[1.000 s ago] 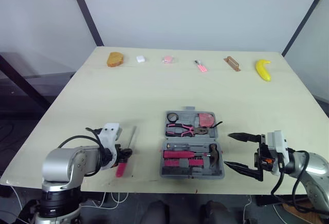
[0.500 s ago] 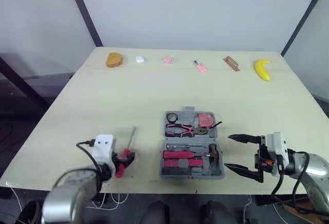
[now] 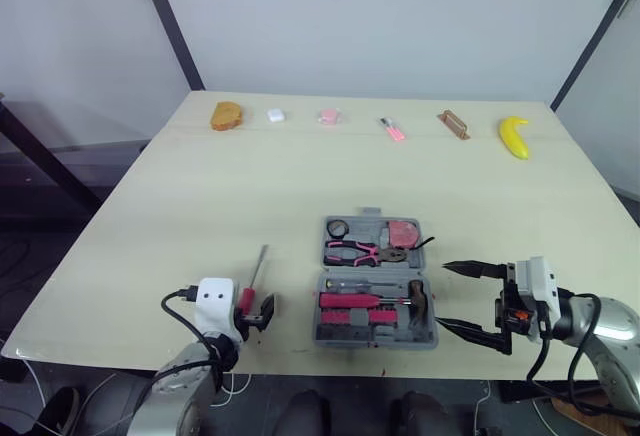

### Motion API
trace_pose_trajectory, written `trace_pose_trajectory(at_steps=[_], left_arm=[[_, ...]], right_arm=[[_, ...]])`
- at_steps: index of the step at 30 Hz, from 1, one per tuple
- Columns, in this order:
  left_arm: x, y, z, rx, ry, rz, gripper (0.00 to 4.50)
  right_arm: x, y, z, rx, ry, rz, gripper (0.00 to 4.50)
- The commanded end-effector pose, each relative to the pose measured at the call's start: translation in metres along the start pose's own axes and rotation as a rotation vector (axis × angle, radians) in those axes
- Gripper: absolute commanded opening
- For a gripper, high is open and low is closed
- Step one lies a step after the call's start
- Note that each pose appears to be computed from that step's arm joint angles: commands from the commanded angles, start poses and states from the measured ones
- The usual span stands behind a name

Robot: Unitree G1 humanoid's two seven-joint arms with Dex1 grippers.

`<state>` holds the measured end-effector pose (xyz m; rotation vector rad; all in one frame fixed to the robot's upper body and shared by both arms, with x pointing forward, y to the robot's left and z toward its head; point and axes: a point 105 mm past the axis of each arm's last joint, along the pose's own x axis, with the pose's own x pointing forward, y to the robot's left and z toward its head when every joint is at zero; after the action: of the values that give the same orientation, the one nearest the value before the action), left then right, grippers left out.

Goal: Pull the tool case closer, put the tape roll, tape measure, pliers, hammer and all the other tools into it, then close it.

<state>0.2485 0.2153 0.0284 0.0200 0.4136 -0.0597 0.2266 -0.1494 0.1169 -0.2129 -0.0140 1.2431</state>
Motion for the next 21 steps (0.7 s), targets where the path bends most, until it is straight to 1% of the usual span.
trace_pose_trajectory(at_steps=[1,2,3,5,6,7,9,12,13,17,21], left_arm=[[0.001,0.0,-0.003,-0.004,0.003,-0.001,4.39],[0.001,-0.001,-0.003,0.005,0.003,-0.004,4.39],[0.002,-0.002,-0.003,0.001,0.003,-0.005,4.02],[0.004,-0.003,-0.002,-0.002,0.0,-0.005,3.63],[0.005,-0.003,-0.001,-0.009,-0.003,-0.003,3.06],[0.005,-0.004,-0.001,-0.013,-0.003,-0.004,2.79],[0.004,-0.004,-0.002,-0.013,-0.001,-0.006,1.79],[0.004,-0.004,-0.004,-0.012,0.003,-0.009,0.61],[0.003,-0.004,-0.004,-0.011,0.003,-0.009,0.55],[0.002,0.001,-0.004,-0.001,0.001,0.001,0.54],[-0.002,0.004,0.008,0.059,-0.031,-0.031,0.54]], right_arm=[[0.0,0.001,0.01,-0.044,-0.011,0.011,4.5],[0.0,0.001,0.009,-0.043,-0.011,0.01,4.5],[0.0,0.001,0.008,-0.042,-0.009,0.01,4.5],[0.001,0.002,0.006,-0.041,-0.008,0.011,4.5],[0.001,0.003,0.006,-0.042,-0.007,0.013,4.5],[0.001,0.003,0.006,-0.042,-0.008,0.013,4.5],[0.002,0.004,0.006,-0.042,-0.009,0.014,4.5],[0.002,0.004,0.006,-0.043,-0.009,0.013,4.5],[0.002,0.004,0.006,-0.043,-0.009,0.013,4.5],[0.003,0.003,0.006,-0.045,-0.011,0.015,4.5],[0.005,0.003,0.008,-0.047,-0.013,0.023,4.5]])
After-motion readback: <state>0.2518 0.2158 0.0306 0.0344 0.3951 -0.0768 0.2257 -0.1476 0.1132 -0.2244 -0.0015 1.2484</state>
